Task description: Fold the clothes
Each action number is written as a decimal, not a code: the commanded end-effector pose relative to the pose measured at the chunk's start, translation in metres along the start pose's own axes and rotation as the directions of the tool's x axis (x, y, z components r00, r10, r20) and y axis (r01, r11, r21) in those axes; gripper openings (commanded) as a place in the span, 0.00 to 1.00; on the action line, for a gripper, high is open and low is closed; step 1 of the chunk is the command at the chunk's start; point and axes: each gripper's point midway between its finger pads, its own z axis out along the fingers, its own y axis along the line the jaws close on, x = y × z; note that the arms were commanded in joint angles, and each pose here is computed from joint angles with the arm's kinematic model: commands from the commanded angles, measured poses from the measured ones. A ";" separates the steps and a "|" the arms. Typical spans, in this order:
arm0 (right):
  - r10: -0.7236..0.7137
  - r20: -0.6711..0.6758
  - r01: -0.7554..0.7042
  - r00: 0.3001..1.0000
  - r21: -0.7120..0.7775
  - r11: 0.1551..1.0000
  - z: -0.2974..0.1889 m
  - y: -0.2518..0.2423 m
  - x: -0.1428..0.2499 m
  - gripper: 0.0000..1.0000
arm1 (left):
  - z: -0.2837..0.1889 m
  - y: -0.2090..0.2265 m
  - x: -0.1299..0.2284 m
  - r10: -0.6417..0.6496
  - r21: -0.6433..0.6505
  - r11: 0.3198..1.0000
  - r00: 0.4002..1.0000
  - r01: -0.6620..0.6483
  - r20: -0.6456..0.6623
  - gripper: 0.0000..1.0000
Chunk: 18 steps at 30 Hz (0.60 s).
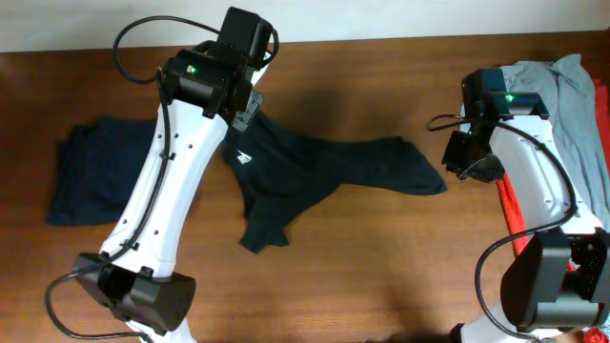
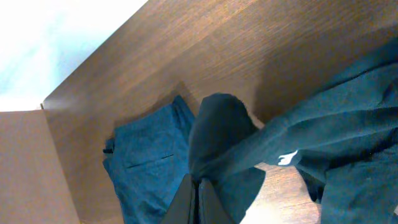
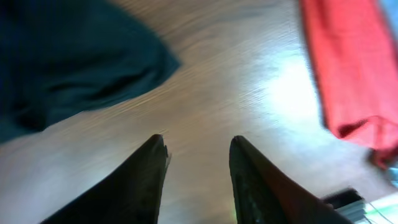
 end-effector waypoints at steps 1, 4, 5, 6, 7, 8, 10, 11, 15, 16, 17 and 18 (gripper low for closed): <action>-0.151 -0.024 0.141 0.988 -0.243 0.960 -0.008 0.042 0.010 0.43 | -0.015 0.011 0.000 -0.039 -0.026 0.999 0.999 0.040 0.033 0.00; -0.311 0.044 0.298 0.949 -0.443 0.846 -0.020 0.088 0.017 0.58 | -0.015 0.011 0.000 -0.039 -0.026 0.999 0.999 0.039 0.032 0.00; -0.332 0.068 0.326 0.941 -0.449 0.832 -0.020 0.096 0.015 0.61 | -0.015 0.011 0.000 -0.039 -0.026 0.999 0.999 0.039 0.032 0.00; -0.344 0.083 0.343 0.935 -0.447 0.826 -0.017 0.102 0.014 0.63 | -0.015 0.011 0.000 -0.039 -0.026 0.999 0.999 0.040 0.033 0.00; -0.353 0.094 0.356 0.931 -0.450 0.819 -0.015 0.108 0.013 0.63 | -0.015 0.011 0.000 -0.039 -0.026 0.999 0.999 0.040 0.033 0.00; -0.365 0.100 0.369 0.926 -0.451 0.812 -0.011 0.114 0.014 0.63 | -0.015 0.011 0.000 -0.039 -0.026 0.999 0.999 0.040 0.033 0.00; -0.392 0.099 0.392 0.915 -0.454 0.800 0.000 0.127 0.018 0.63 | -0.015 0.011 0.000 -0.039 -0.026 0.999 0.999 0.040 0.033 0.00; -0.410 0.091 0.405 0.907 -0.453 0.794 0.010 0.134 0.021 0.63 | -0.015 0.011 0.000 -0.039 -0.026 0.999 0.999 0.040 0.033 0.00; -0.448 0.050 0.421 0.893 -0.449 0.789 0.041 0.150 0.029 0.63 | -0.015 0.010 0.000 -0.039 -0.023 0.999 0.999 0.040 0.034 0.00; -0.448 0.036 0.417 0.893 -0.439 0.796 0.049 0.150 0.029 0.62 | -0.015 0.010 0.000 -0.039 -0.019 0.999 0.999 0.039 0.035 0.00; -0.442 0.019 0.405 0.897 -0.435 0.804 0.055 0.150 0.030 0.62 | -0.015 0.009 -0.001 -0.039 -0.016 0.999 0.999 0.040 0.035 0.00; -0.426 -0.004 0.383 0.905 -0.430 0.817 0.061 0.149 0.031 0.62 | -0.015 0.009 -0.001 -0.039 -0.013 0.999 0.999 0.039 0.036 0.00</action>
